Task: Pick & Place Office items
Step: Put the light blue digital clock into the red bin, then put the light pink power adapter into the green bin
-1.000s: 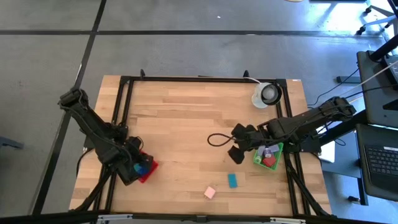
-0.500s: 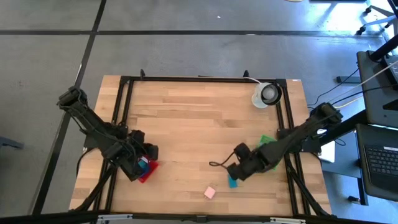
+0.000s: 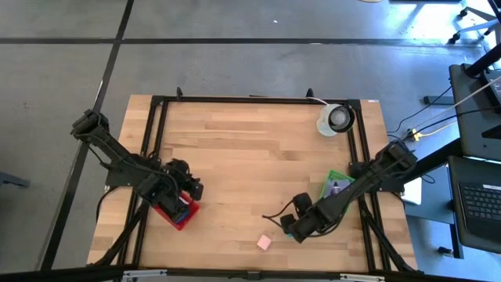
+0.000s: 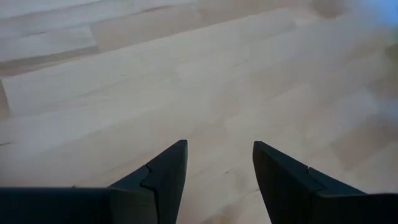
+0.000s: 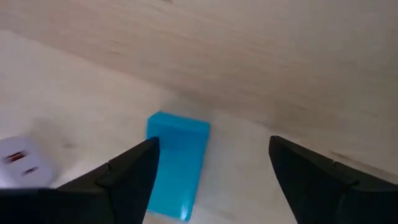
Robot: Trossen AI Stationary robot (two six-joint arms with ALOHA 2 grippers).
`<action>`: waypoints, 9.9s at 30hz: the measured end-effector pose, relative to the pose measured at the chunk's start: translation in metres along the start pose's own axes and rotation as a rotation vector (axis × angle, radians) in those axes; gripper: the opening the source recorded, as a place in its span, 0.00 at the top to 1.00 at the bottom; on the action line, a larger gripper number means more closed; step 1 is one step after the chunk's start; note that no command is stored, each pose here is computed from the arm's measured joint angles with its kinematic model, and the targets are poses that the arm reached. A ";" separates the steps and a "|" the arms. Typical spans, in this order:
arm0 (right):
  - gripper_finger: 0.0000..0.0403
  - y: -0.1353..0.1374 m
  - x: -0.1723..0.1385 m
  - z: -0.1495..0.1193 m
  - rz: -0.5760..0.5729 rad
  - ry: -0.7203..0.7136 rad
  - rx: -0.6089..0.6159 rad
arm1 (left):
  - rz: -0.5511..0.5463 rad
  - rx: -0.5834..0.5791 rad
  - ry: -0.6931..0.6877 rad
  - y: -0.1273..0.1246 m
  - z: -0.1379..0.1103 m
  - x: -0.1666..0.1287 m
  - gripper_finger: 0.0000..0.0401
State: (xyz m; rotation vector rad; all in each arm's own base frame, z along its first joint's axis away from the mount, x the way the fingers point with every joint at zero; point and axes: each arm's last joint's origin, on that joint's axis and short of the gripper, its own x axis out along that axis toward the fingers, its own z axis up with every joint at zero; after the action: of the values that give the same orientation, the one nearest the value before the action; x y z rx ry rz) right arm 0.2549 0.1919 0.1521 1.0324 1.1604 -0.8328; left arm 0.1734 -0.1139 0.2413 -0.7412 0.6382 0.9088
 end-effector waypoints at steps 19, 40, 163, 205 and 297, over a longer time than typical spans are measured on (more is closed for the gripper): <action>0.39 0.008 0.020 0.008 0.019 -0.166 -0.219 | 0.009 0.051 0.028 0.000 -0.001 0.000 0.57; 0.40 0.033 -0.008 0.028 0.107 -0.243 -0.182 | -0.057 -0.015 0.047 -0.008 -0.003 0.000 0.58; 0.58 0.092 -0.176 0.146 -0.074 -0.758 -1.101 | -0.875 -0.320 -0.230 -0.112 0.117 0.066 0.64; 0.20 0.045 -0.187 0.123 -0.088 -0.307 -1.080 | -0.662 -0.070 0.461 -0.060 0.079 0.022 0.83; 0.20 0.069 -0.080 0.030 0.447 -0.267 -1.443 | -0.124 -0.044 0.238 -0.054 -0.017 -0.034 0.57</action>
State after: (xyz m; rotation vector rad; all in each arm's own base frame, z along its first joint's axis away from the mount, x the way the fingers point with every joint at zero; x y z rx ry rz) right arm 0.3103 0.1867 0.2462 -0.0654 0.9048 0.2978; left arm 0.2010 -0.1653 0.2723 -0.9272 0.7740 0.7284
